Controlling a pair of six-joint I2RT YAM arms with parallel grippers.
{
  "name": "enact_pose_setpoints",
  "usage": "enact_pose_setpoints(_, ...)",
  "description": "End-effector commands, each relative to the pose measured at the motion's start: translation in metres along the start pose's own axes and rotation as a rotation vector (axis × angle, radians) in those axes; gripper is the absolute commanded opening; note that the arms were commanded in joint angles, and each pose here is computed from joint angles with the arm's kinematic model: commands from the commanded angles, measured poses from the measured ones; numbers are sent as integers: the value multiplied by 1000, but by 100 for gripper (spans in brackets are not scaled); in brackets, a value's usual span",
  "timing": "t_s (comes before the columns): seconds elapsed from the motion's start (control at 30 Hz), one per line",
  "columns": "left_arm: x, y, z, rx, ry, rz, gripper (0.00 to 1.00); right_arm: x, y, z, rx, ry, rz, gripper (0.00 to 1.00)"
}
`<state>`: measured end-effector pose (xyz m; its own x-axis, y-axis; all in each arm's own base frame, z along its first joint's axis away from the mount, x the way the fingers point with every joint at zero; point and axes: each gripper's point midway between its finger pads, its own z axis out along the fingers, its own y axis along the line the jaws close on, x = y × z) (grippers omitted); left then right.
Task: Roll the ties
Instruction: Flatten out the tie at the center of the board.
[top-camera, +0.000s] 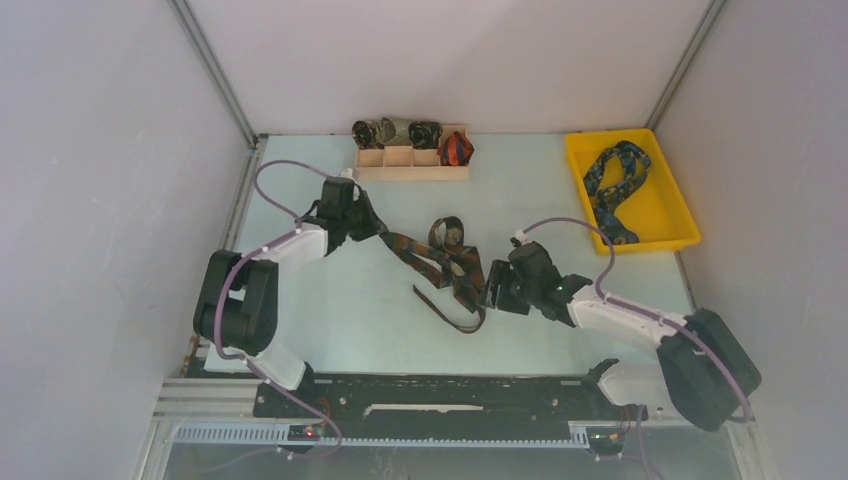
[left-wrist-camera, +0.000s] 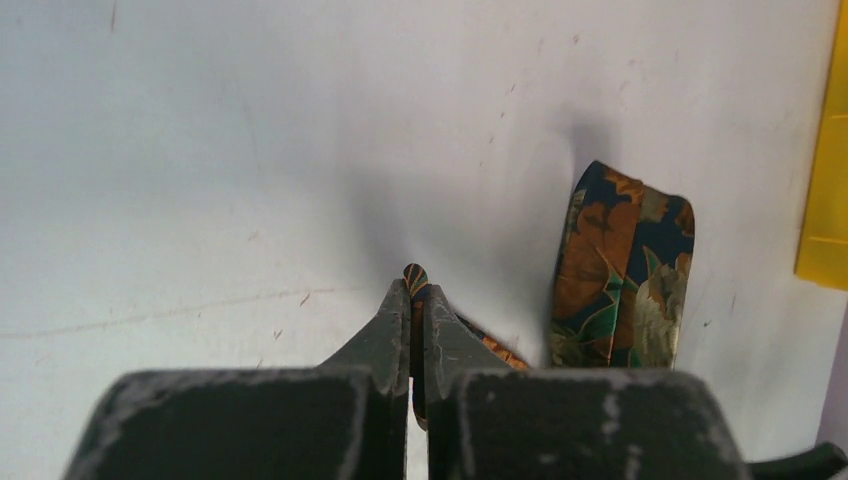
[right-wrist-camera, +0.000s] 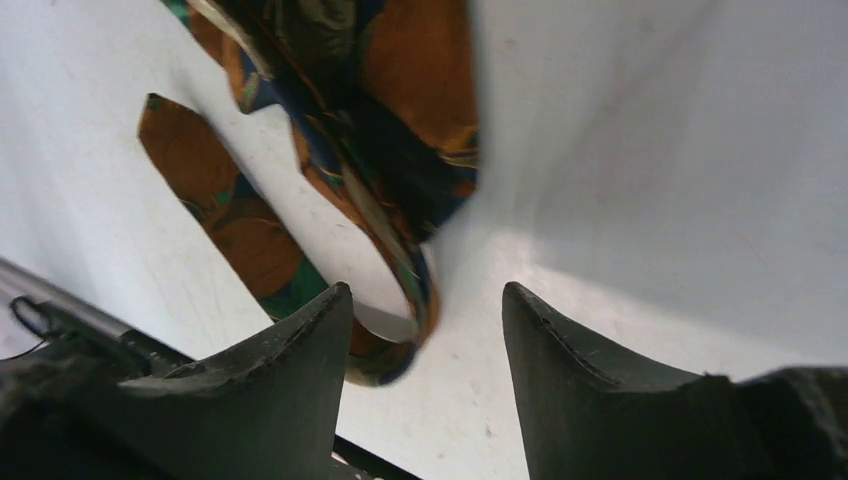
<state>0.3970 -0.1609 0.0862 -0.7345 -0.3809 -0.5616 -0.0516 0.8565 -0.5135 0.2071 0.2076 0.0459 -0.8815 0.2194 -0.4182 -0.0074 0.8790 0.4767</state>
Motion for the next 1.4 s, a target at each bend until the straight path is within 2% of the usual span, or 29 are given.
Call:
enact_pose_setpoints(0.0, -15, -11, -23, 32, -63, 1, 0, -12, 48, 20, -230, 21, 39, 58)
enact_pose_setpoints(0.23, -20, -5, -47, -1, -98, 32, 0, -13, 51, 44, -286, 72, 131, 49)
enact_pose_setpoints(0.4, -20, 8, -60, -41, -120, 25, 0, -26, 45, 33, -296, 58, 138, 52)
enact_pose_setpoints(0.57, -16, 13, -65, -46, -120, 20, 0, -43, 23, 17, -180, -52, 107, 59)
enact_pose_setpoints(0.73, -10, 14, -66, -37, -114, 13, 0, -59, 22, 29, -163, -96, 124, 57)
enact_pose_setpoints(0.93, -4, 19, -67, -50, -102, 17, 0, -62, 22, 70, -100, -3, 121, 51)
enact_pose_setpoints(1.07, 0, 22, -67, -54, -96, 18, 0, -41, 27, 90, -45, 120, 46, 51)
enact_pose_setpoints(1.27, 4, 25, -70, -60, -95, 28, 0, -11, 28, 98, 88, 182, -111, 61)
enact_pose_setpoints(1.37, 3, 28, -76, -77, -107, 33, 0, -2, 16, 97, 212, 200, -217, 62)
